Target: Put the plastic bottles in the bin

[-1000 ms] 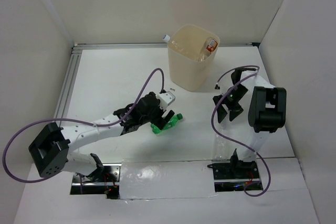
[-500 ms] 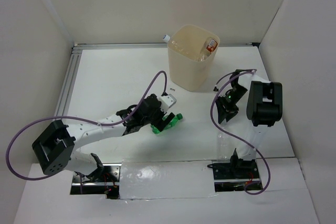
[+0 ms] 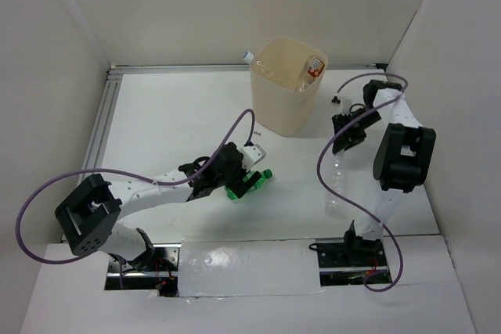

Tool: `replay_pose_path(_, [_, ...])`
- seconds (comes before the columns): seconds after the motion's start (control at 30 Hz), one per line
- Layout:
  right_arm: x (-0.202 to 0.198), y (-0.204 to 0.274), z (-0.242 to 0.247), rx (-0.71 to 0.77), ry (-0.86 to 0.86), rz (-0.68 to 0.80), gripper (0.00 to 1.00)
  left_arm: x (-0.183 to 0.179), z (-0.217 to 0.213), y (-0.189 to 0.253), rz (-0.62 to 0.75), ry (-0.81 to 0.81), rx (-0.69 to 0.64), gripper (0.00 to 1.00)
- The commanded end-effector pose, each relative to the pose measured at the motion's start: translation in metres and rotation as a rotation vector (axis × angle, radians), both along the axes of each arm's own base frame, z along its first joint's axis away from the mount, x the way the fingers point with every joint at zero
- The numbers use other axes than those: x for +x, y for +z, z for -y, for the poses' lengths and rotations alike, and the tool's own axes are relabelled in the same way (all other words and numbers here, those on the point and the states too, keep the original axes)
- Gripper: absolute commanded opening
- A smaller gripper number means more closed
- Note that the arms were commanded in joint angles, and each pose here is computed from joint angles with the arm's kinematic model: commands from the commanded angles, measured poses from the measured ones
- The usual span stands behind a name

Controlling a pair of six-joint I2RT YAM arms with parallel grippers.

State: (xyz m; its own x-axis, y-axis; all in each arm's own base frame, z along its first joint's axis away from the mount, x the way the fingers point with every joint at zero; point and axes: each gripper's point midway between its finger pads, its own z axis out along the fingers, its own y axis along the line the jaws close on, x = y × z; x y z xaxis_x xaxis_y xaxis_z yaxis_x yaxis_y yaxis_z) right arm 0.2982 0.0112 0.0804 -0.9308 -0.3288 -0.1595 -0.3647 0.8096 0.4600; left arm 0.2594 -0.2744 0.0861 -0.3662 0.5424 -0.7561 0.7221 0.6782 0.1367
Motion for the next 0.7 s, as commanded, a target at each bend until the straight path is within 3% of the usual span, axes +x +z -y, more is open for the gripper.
replay_pose_path(0.0, [0.023,0.075,0.001,0.018,0.089,0.292,0.00,0.011,0.011,0.013,0.047,-0.046,-0.026,0.99])
replay_pose_path(0.17, [0.063,0.168,0.003,0.006,0.158,0.696,0.00,0.008,0.017,0.010,0.025,-0.090,-0.017,0.99])
replay_pose_path(0.37, [0.105,0.299,0.012,-0.094,0.030,1.223,0.00,-0.002,0.020,0.003,-0.023,-0.141,-0.011,0.99])
replay_pose_path(0.57, [0.119,0.423,0.039,-0.225,-0.178,1.602,0.00,-0.005,0.017,-0.016,-0.063,-0.140,0.031,0.99])
replay_pose_path(0.67, [0.112,0.479,0.038,-0.174,-0.278,1.737,0.00,-0.003,0.017,-0.025,-0.076,-0.127,0.044,0.99])
